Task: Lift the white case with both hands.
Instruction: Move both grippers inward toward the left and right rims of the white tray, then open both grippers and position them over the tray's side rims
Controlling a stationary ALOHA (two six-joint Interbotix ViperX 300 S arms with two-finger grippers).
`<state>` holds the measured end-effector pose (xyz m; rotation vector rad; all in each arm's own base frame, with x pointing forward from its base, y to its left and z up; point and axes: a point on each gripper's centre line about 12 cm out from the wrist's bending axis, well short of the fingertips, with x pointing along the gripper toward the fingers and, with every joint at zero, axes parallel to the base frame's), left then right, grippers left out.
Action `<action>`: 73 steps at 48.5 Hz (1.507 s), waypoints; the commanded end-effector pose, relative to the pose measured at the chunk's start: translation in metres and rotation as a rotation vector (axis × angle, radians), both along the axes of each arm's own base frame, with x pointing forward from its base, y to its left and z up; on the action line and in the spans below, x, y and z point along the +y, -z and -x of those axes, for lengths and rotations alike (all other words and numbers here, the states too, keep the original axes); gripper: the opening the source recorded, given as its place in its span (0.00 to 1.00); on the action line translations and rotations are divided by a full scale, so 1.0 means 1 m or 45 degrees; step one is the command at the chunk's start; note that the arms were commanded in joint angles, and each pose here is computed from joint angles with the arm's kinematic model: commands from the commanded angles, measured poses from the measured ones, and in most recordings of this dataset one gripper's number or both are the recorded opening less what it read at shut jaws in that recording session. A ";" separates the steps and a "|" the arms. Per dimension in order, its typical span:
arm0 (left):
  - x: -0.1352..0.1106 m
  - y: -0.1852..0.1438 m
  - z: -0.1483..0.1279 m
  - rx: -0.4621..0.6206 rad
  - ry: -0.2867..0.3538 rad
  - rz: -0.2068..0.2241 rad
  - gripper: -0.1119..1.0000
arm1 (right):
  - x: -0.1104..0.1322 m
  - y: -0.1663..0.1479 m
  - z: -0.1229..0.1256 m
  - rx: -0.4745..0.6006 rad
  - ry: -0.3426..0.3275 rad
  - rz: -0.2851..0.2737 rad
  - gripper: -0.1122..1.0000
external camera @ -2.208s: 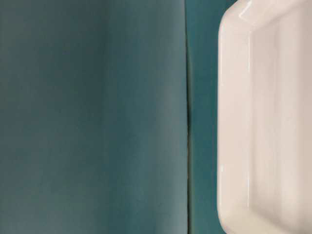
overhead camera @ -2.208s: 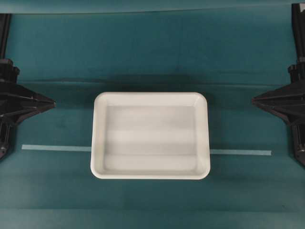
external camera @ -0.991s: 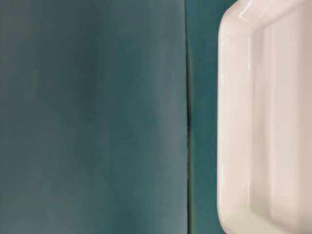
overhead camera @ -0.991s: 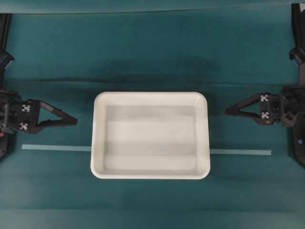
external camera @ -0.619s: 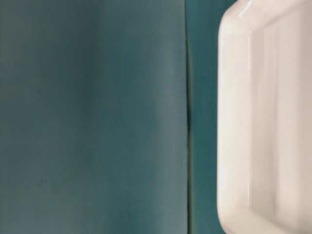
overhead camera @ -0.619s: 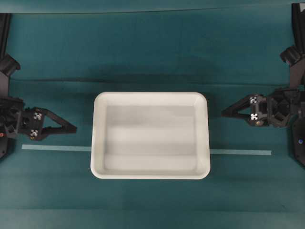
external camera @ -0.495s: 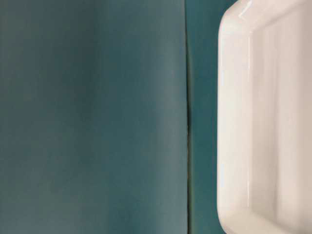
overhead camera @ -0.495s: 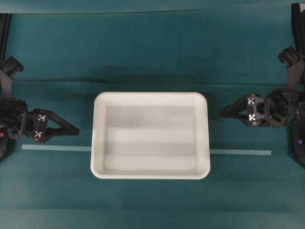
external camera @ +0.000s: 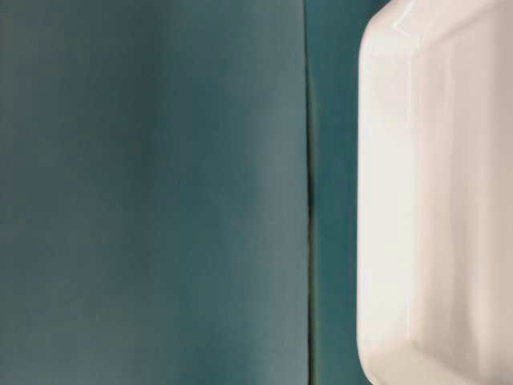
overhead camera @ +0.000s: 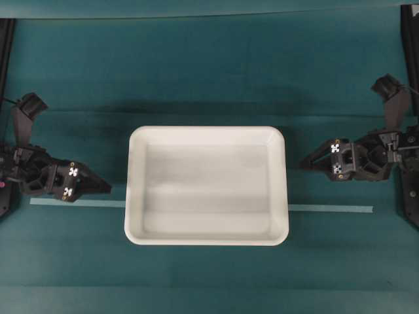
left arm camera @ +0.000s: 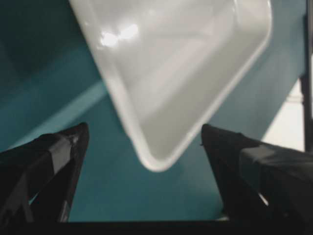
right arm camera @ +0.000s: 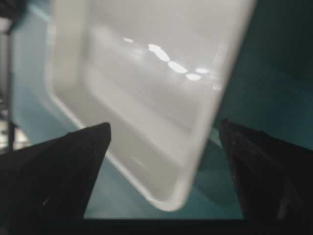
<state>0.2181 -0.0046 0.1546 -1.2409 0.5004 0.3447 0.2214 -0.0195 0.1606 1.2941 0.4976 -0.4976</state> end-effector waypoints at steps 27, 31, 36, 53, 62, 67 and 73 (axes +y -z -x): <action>0.012 0.032 -0.017 -0.105 -0.014 -0.080 0.99 | 0.010 0.053 -0.005 -0.133 0.090 0.007 0.95; 0.013 0.036 -0.020 -0.113 -0.017 -0.080 0.99 | 0.012 0.059 -0.007 -0.125 0.080 0.003 0.95; 0.014 0.042 -0.024 -0.119 -0.022 -0.081 0.99 | 0.016 0.064 -0.010 -0.128 0.072 0.001 0.95; 0.015 0.048 -0.039 -0.148 -0.022 -0.087 0.99 | 0.017 0.065 -0.029 -0.192 0.080 0.004 0.95; 0.015 0.047 -0.041 -0.156 -0.019 -0.089 0.99 | 0.019 0.070 -0.034 -0.169 0.074 -0.001 0.94; 0.015 0.047 -0.041 -0.156 -0.023 -0.088 0.99 | 0.019 0.071 -0.034 -0.166 0.078 -0.008 0.94; 0.015 0.047 -0.041 -0.156 -0.021 -0.089 0.99 | 0.019 0.072 -0.035 -0.163 0.079 -0.009 0.94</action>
